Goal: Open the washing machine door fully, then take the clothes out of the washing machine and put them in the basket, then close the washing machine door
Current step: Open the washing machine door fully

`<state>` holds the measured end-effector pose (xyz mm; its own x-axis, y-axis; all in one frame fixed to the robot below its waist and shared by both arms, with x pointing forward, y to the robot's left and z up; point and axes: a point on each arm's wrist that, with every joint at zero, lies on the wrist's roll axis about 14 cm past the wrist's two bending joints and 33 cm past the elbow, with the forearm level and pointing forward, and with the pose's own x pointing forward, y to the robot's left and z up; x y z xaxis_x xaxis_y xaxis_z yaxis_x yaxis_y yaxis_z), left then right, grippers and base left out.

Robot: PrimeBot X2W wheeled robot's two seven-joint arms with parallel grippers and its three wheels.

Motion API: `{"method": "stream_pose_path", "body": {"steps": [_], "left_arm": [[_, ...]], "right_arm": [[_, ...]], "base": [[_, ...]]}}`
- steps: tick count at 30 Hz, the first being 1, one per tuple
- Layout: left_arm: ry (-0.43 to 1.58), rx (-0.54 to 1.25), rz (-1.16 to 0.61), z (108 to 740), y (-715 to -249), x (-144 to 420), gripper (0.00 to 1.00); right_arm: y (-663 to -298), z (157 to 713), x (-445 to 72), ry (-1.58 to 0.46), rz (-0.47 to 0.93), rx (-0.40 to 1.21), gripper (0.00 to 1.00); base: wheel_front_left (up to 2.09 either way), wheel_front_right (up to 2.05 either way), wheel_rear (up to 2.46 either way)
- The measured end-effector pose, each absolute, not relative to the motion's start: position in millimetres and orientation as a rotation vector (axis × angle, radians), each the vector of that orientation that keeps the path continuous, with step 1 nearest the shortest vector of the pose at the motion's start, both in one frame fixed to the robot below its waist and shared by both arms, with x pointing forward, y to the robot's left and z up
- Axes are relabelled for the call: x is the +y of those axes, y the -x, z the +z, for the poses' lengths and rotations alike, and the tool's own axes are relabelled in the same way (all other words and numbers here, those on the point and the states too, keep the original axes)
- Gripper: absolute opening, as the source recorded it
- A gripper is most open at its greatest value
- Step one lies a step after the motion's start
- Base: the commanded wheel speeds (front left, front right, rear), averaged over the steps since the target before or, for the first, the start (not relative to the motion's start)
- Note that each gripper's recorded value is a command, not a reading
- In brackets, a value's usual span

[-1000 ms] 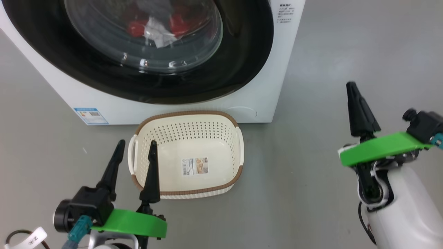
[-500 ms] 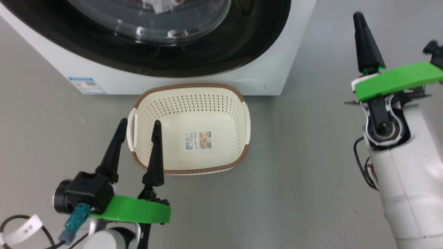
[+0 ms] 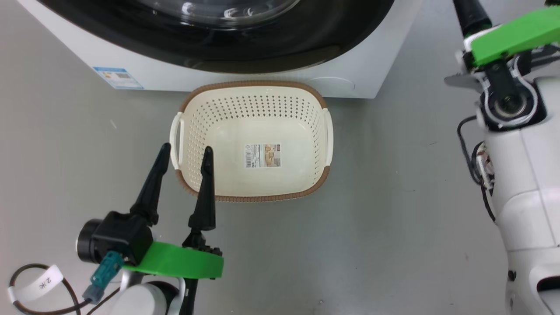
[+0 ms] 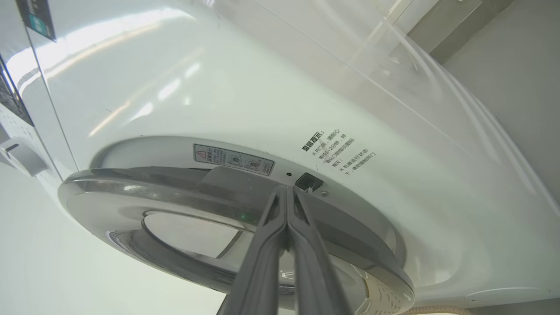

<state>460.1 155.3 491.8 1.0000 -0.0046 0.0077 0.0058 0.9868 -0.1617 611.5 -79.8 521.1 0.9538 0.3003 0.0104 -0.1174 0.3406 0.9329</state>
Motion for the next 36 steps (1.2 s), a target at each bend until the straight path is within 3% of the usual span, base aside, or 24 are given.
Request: {"method": "stream_pose_path", "body": {"steps": [22,36], "left_arm": [[0.136,0.024,0.02,471.1,-468.0,166.3,1.0],[0.131,0.035,0.048,464.4,-465.3,173.2,1.0]], "right_arm": [[-660.1,517.0,-34.2,-1.284,0.414,0.405,0.0],[-669.0,517.8,-11.3,-1.161,0.513,0.543,0.0]], "base": [[0.0,0.0,0.0],[0.0,0.0,0.0]]}}
